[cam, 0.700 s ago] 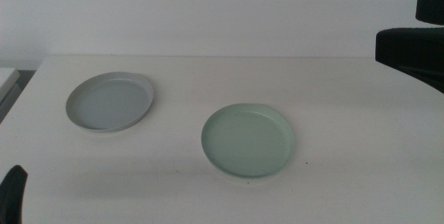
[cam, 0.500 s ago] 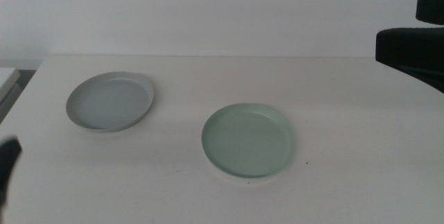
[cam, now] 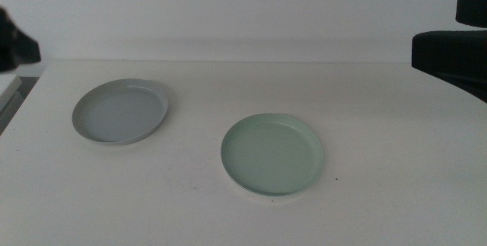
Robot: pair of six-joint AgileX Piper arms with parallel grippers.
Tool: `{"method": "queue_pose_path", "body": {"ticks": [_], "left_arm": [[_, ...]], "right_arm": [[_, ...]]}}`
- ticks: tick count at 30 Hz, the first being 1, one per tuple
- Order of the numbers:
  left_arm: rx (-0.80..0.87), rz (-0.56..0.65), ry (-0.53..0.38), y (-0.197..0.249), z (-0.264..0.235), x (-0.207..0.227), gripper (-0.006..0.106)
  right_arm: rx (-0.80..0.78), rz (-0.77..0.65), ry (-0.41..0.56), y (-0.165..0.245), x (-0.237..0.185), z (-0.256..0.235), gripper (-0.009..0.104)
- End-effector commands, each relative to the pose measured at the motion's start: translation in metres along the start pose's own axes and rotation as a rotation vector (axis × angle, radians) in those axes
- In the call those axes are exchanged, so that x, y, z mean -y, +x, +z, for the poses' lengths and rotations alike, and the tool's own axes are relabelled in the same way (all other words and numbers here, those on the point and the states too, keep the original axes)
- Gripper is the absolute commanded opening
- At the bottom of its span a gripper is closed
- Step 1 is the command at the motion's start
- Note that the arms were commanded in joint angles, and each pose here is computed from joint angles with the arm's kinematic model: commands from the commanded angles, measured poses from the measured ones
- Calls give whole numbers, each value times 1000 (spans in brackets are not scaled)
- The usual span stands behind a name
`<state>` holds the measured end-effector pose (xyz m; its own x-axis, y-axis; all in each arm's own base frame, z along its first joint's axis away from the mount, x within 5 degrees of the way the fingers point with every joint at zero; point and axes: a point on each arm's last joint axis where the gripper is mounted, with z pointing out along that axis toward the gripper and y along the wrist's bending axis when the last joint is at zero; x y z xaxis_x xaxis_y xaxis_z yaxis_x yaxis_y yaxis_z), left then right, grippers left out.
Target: Stack the three bowls on top of each other.
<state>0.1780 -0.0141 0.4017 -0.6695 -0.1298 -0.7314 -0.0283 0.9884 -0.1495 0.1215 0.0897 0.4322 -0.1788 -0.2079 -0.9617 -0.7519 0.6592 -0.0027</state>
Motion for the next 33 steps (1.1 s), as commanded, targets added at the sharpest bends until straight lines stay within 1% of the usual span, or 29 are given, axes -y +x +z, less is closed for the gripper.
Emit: {"method": "queue_pose_path", "body": {"ticks": [1, 4, 8, 12, 14, 16, 17, 19, 23, 27, 33], "left_arm": [[-48, -43, -53, -16, 20, -2, 94], [-140, 0, -139, -36, 51, -6, 94], [-185, 39, -198, -59, 91, -9, 94], [-244, 81, -254, -67, 132, -14, 94], [-262, 77, -267, -69, 158, -22, 94], [-284, 36, -272, -71, 182, -36, 94], [-304, 4, -269, -72, 195, -45, 94], [-353, -46, -228, -73, 219, -62, 94], [-415, -89, -115, -75, 258, -80, 94], [-416, -61, -97, -73, 293, -88, 94], [-409, -86, -84, -59, 336, -95, 94]], "right_arm": [[8, 1, 3, 1, 0, -1, 86], [6, 2, 3, 1, 0, 0, 86], [7, 3, 2, 1, 0, 0, 86], [6, 2, 3, 1, 0, 0, 86], [6, 2, 3, 1, 0, 0, 86], [6, 2, 3, 1, 0, 0, 86], [6, 2, 3, 1, 0, 0, 86], [6, 2, 3, 1, 0, 0, 86], [6, 2, 3, 1, 0, 0, 86], [6, 2, 3, 1, 0, 0, 86], [6, 2, 3, 1, 0, 0, 86]]}}
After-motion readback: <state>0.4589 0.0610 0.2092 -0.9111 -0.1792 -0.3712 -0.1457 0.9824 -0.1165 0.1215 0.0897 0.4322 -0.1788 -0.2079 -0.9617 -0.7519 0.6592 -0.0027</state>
